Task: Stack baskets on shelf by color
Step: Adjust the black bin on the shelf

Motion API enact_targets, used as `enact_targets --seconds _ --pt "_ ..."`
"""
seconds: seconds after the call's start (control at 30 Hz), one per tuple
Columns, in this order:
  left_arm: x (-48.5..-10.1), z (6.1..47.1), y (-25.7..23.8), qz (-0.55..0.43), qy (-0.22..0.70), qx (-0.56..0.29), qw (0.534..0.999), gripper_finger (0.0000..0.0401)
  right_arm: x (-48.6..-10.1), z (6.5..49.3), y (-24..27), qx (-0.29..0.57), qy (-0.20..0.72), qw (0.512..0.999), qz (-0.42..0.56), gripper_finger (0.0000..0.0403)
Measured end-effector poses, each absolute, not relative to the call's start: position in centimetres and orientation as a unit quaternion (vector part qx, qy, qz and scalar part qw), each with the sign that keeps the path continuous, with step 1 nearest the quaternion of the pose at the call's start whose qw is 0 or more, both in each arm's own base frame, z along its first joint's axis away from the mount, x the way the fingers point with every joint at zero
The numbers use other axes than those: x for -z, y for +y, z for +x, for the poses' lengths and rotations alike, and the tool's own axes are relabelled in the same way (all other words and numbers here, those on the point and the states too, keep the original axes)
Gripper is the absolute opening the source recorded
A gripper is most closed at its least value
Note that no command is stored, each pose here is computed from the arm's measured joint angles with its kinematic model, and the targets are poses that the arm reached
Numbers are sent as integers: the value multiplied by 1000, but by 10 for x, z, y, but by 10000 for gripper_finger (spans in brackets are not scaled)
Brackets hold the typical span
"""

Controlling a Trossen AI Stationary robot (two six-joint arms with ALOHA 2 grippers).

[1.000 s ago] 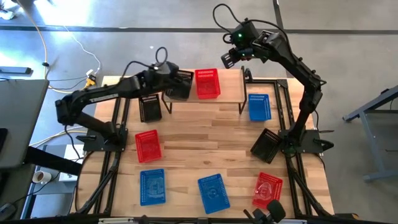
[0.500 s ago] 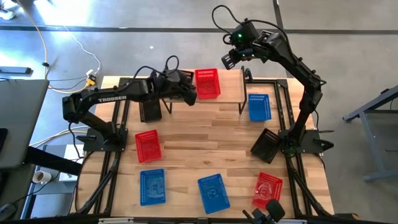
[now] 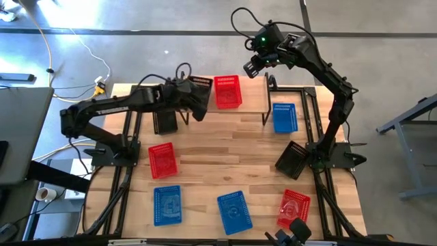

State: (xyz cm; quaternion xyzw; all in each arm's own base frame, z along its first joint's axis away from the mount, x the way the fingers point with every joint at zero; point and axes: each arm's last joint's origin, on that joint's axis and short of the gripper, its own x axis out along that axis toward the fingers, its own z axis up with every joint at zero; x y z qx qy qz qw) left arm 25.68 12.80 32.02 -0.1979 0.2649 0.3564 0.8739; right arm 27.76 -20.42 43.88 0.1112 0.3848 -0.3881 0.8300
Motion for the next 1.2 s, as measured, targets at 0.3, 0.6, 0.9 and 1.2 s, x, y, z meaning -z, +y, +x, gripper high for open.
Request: enact_targets --seconds 0.3,0.6,0.9,1.2 --pt "-318 242 107 -187 350 -303 866 46 -439 278 -204 388 385 830 111 98" --pt "-295 262 102 -169 397 -306 849 46 -439 278 -204 388 383 831 111 98" --pt "-283 271 109 -153 406 -337 836 46 -440 278 -205 389 378 833 110 98" --pt "-281 276 118 -141 389 -347 842 46 -440 279 -205 389 376 834 110 98"
